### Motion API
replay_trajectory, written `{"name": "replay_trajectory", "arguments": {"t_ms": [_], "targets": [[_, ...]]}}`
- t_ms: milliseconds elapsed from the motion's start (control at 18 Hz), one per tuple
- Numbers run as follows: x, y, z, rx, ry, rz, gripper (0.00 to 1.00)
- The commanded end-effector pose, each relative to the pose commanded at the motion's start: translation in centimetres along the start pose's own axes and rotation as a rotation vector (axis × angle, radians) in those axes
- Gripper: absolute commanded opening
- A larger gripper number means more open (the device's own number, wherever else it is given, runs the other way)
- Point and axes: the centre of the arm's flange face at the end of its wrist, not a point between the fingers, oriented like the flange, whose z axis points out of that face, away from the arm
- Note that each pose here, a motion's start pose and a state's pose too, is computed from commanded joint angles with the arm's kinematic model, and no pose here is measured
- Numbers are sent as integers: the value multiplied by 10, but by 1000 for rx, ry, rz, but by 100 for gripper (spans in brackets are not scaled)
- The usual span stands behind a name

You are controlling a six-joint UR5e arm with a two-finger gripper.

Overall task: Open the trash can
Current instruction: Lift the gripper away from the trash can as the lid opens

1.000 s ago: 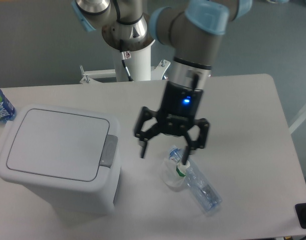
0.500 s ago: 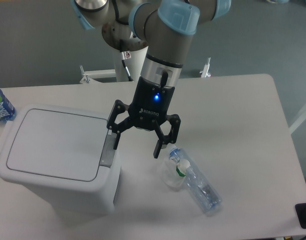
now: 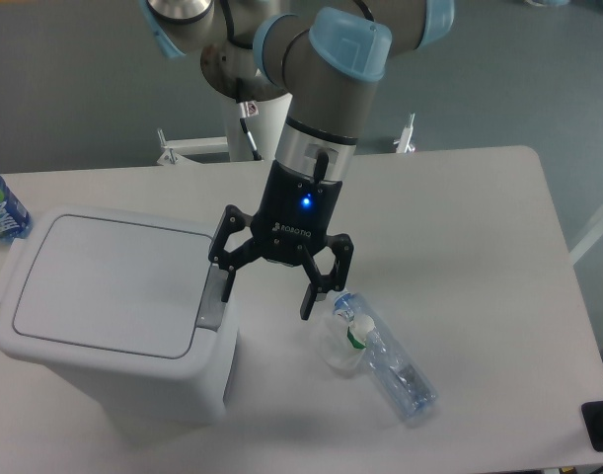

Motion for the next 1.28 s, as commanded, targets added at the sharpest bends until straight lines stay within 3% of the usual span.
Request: {"name": "replay_trajectory", "arguments": {"t_ms": [500, 722, 889, 1000, 1278], "targets": [[0, -1, -1, 2, -1, -3, 100], [-1, -24, -22, 50, -23, 26, 100], [-41, -32, -49, 79, -107, 38, 100], [-67, -28, -46, 46, -159, 141, 100], [-166, 19, -60, -116, -343, 266, 100]]}}
